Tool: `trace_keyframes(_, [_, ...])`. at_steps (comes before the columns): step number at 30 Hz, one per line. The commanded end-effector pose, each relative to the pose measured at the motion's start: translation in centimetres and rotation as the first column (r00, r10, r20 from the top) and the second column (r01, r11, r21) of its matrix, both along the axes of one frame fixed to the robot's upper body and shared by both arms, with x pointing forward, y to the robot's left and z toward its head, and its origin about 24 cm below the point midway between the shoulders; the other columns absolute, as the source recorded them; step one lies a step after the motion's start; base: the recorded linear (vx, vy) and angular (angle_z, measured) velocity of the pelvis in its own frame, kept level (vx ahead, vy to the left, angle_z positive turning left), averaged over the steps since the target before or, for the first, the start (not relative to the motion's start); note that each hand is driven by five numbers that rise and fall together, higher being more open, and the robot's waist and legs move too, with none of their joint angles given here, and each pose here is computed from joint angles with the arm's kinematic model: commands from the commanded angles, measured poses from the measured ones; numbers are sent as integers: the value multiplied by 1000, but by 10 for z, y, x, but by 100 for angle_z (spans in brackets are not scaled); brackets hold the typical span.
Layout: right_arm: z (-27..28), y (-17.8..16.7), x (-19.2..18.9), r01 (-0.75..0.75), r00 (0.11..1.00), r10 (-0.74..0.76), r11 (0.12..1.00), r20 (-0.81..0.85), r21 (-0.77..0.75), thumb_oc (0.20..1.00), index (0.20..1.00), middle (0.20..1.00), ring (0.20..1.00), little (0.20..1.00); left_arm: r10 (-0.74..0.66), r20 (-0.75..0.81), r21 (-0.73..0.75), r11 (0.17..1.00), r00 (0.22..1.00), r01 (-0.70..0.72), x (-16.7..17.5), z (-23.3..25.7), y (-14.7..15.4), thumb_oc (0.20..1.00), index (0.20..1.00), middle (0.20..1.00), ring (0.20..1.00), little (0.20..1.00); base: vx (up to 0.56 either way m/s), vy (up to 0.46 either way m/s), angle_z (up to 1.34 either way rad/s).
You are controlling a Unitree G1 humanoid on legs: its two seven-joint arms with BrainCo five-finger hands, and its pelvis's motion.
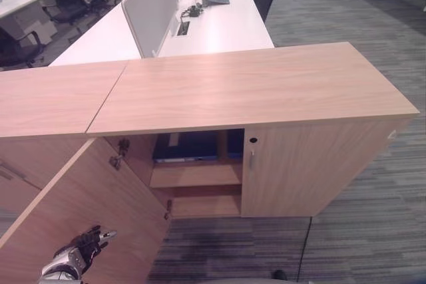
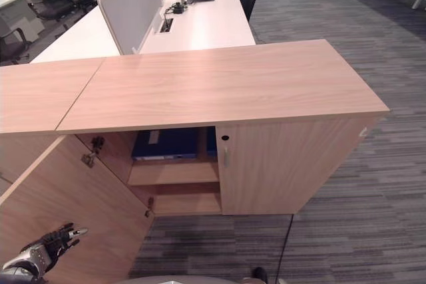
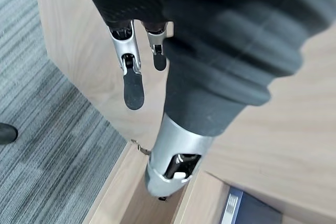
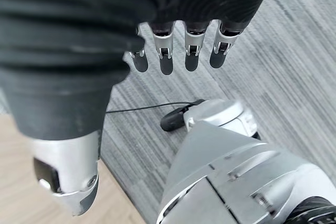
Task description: Put the empty folder in the office cabinet
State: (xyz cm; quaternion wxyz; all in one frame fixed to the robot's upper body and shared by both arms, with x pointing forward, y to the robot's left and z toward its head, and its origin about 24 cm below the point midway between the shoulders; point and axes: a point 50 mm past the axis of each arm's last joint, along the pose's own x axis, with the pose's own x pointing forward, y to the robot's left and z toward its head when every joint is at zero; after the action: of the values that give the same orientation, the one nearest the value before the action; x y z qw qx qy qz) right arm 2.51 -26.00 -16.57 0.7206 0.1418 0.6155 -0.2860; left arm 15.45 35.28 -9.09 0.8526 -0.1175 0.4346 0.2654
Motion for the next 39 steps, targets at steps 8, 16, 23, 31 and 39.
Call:
trace_keyframes(8, [4, -9, 20, -84, 996, 84, 996, 11, -43, 1000, 1000, 1000, 1000, 1000, -55, -49, -158, 986, 997, 46, -11, -39, -66, 1000, 1000, 1000, 1000, 1000, -3, -282, 2])
trace_keyframes(16, [12, -27, 37, -93, 995, 97, 990, 36, -109, 1000, 1000, 1000, 1000, 1000, -63, -100, -214, 976, 993, 40, -22, -52, -88, 1000, 1000, 1000, 1000, 1000, -81, -156, 23])
trace_keyframes(23, [12, -27, 36, -49, 997, 54, 993, 46, -103, 1000, 1000, 1000, 1000, 1000, -134, -179, -308, 949, 975, 74, -50, -70, -123, 1000, 1000, 1000, 1000, 1000, -64, -61, 61])
trace_keyframes(31, [9, -19, 35, -34, 997, 40, 995, 66, -91, 1000, 1000, 1000, 1000, 1000, -130, -291, -323, 946, 948, 30, -93, -82, -142, 1000, 1000, 1000, 1000, 1000, -153, 60, 127])
trace_keyframes(39, [15, -25, 53, -46, 989, 62, 992, 136, -118, 1000, 1000, 1000, 1000, 1000, 126, -217, -206, 963, 968, -172, -97, -74, -107, 1000, 1000, 1000, 1000, 1000, -187, 56, 42])
